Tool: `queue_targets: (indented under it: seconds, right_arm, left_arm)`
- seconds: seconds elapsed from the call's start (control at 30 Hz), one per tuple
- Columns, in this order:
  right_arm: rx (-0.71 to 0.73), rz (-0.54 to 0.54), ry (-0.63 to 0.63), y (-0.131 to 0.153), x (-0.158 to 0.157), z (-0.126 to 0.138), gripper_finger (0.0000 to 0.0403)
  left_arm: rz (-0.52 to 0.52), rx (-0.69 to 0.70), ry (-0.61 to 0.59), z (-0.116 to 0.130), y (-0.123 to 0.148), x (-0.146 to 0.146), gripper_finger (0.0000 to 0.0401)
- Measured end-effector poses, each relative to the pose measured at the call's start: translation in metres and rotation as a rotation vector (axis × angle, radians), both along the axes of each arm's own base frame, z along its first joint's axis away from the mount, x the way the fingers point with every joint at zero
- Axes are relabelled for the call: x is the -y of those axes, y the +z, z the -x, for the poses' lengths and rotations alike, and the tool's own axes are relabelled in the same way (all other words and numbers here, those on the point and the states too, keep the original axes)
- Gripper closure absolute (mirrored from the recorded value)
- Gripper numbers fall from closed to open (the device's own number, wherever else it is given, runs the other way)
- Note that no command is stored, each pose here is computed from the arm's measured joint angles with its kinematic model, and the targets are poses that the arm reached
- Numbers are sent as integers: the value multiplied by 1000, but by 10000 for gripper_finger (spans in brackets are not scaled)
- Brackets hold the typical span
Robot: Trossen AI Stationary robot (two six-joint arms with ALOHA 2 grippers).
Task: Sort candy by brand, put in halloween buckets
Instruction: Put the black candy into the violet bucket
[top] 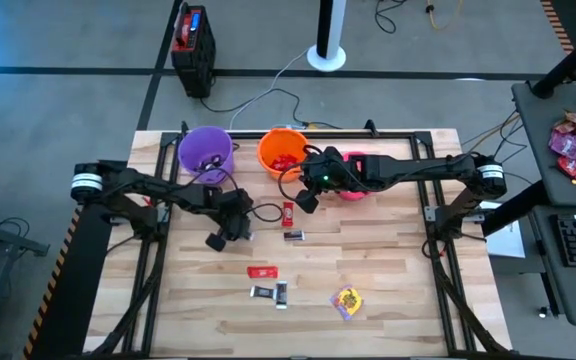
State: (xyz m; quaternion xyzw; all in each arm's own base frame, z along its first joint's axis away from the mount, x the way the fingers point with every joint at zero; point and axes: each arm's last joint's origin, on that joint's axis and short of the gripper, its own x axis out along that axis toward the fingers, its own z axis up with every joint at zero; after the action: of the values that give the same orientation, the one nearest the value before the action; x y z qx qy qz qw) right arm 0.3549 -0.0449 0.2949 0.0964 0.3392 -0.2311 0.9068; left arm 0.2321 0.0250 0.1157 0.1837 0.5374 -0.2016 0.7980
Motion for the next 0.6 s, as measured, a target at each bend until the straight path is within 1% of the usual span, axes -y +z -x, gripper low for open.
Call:
queue_targets:
  seconds: [0.1, 0.13, 0.17, 0.33, 0.37, 0.43, 0.5, 0.6]
  right_arm:
    - [-4, 6, 6, 0, 0, 0, 390]
    - [-4, 7, 7, 0, 0, 0, 390]
    - [-5, 7, 7, 0, 0, 0, 390]
    - [-8, 11, 10, 0, 0, 0, 390]
    - [-11, 15, 12, 0, 1, 0, 390]
    - [-16, 26, 22, 0, 1, 0, 390]
    - [-21, 35, 27, 0, 3, 1, 390]
    - [-23, 48, 19, 0, 10, 1, 390]
  left_arm:
    - [11, 31, 26, -2, 1, -1, 352]
    - [16, 38, 44, -3, 3, -1, 375]
    - [24, 44, 68, -2, 4, -1, 384]
    - [60, 76, 157, 5, 20, 0, 392]
    - [65, 110, 171, 6, 27, 0, 394]
    - [75, 170, 200, 9, 43, 0, 394]
    - [97, 189, 241, 17, 58, 1, 395]
    - [141, 286, 324, 23, 96, 2, 396]
